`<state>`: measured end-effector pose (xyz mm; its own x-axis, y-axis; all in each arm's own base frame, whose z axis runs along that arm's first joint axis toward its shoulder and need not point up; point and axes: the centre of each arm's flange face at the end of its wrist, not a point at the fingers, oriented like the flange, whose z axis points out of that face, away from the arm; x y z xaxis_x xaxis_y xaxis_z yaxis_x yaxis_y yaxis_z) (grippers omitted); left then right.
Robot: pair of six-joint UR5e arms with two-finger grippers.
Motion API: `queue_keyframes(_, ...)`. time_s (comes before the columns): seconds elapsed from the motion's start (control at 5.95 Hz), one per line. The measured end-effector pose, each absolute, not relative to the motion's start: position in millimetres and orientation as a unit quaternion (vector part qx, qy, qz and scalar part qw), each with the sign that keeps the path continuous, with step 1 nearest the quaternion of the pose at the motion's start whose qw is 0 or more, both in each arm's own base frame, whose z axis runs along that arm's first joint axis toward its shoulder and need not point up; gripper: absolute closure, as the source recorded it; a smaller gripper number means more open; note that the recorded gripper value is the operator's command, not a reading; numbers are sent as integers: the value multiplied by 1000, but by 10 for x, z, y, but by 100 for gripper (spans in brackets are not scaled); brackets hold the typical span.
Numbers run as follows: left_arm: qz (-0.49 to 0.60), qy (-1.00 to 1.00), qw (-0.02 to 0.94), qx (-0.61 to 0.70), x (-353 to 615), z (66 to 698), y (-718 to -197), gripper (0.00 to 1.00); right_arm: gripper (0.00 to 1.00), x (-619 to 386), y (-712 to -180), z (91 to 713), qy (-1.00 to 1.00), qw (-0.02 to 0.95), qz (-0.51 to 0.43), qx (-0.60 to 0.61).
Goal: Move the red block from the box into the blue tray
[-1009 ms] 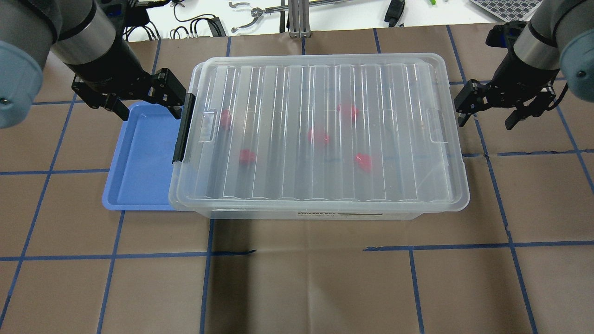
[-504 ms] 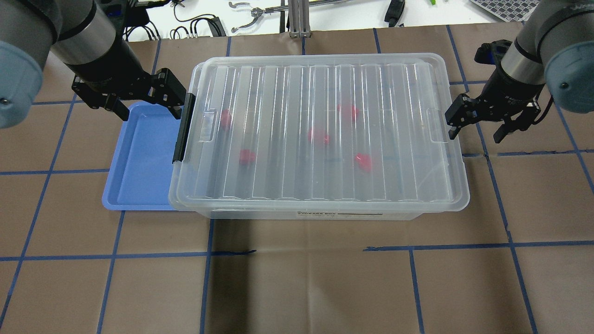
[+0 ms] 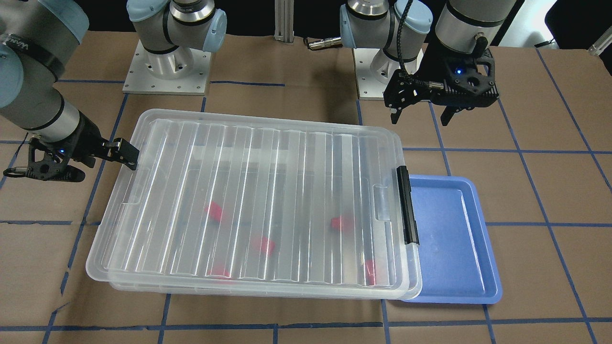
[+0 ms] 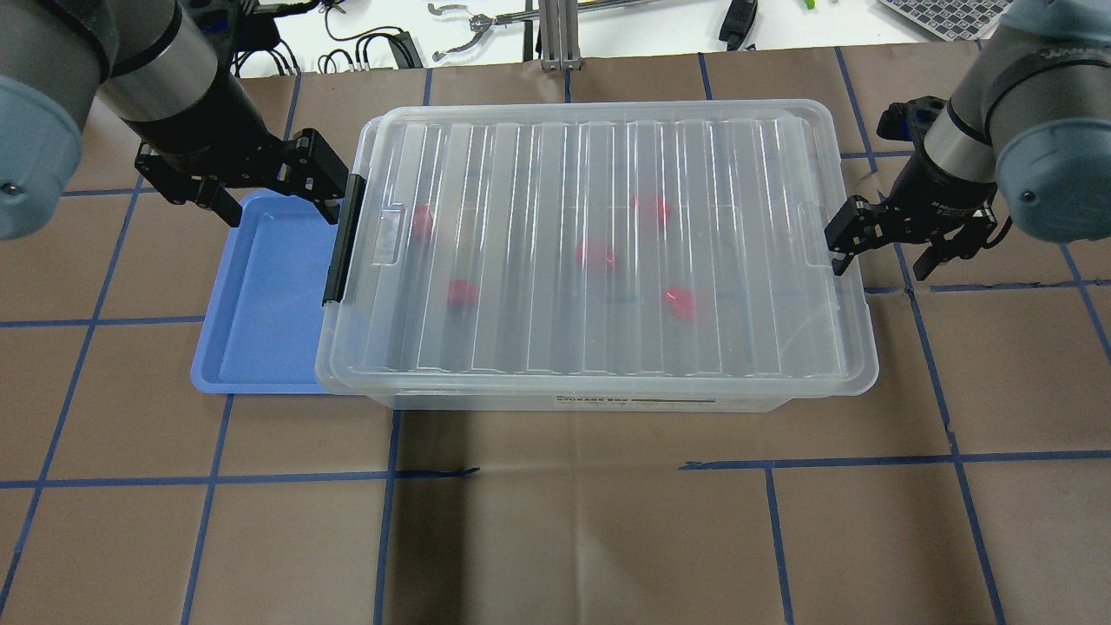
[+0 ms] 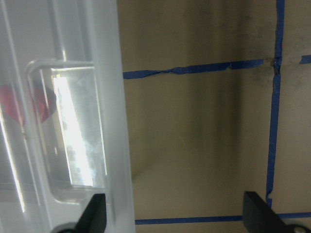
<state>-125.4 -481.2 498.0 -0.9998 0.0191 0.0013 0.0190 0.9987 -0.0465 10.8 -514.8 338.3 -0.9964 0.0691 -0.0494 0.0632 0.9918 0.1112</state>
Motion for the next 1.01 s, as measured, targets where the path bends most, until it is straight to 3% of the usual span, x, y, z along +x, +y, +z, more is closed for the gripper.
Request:
queue_keyframes(0.5, 22, -1000, 1, -15, -1263, 4987, -4797, 1, 0, 26, -5182, 3389, 999, 14, 35, -7)
queue_keyframes(1.01, 11, -994, -3, -107, -1289, 4903, -4822, 2, 0, -412, -5170, 3389, 1000, -7, 31, -1)
